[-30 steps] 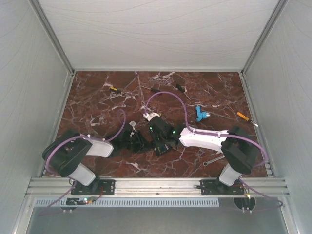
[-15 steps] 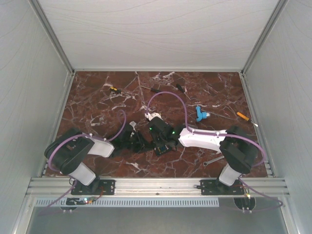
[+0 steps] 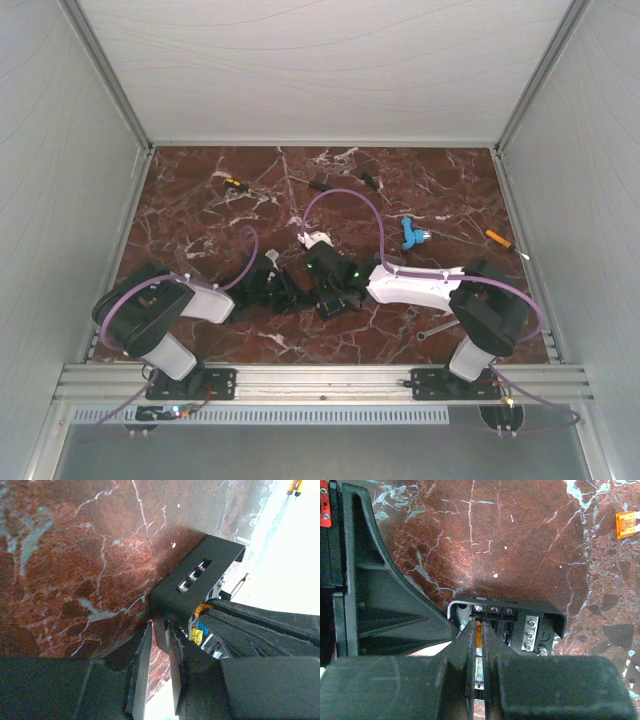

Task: Snap on the fuse box
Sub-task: Install the fuse at the fuse box base.

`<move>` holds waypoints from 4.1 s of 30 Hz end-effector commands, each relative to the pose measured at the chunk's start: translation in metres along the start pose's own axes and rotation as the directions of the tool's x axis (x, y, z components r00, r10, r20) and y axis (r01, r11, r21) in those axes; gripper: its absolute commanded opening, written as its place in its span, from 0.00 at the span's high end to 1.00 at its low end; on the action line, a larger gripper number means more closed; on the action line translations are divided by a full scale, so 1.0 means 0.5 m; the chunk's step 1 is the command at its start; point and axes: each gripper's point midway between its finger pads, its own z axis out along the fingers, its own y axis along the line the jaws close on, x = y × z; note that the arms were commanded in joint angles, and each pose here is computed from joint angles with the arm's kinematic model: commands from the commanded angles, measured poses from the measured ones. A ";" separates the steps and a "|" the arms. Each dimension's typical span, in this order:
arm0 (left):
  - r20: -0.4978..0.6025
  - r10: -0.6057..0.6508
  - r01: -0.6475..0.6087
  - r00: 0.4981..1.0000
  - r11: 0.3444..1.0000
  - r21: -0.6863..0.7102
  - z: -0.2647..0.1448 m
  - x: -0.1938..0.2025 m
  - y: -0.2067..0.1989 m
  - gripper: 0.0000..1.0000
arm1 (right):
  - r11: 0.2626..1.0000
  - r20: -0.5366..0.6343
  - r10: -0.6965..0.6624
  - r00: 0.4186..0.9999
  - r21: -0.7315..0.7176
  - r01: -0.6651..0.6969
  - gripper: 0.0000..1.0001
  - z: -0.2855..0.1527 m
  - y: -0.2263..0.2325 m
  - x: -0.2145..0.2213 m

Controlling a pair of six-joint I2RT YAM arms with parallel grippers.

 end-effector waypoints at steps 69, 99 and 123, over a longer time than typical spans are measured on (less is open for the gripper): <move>0.009 0.005 -0.005 1.000 1.000 0.002 0.003 -0.001 0.003 0.80 | 0.996 -0.335 -0.010 0.942 0.079 0.039 1.00 0.035 -0.052 0.081; 0.111 0.035 -0.036 0.993 0.999 0.009 -0.036 -0.037 -0.017 0.66 | 0.996 -0.124 -0.079 0.989 -0.047 0.073 0.75 -0.044 0.012 -0.052; 0.084 0.085 -0.088 0.993 0.996 0.028 -0.004 -0.078 -0.045 0.68 | 0.993 -0.220 -0.019 0.975 -0.115 -0.006 0.86 -0.005 0.014 -0.019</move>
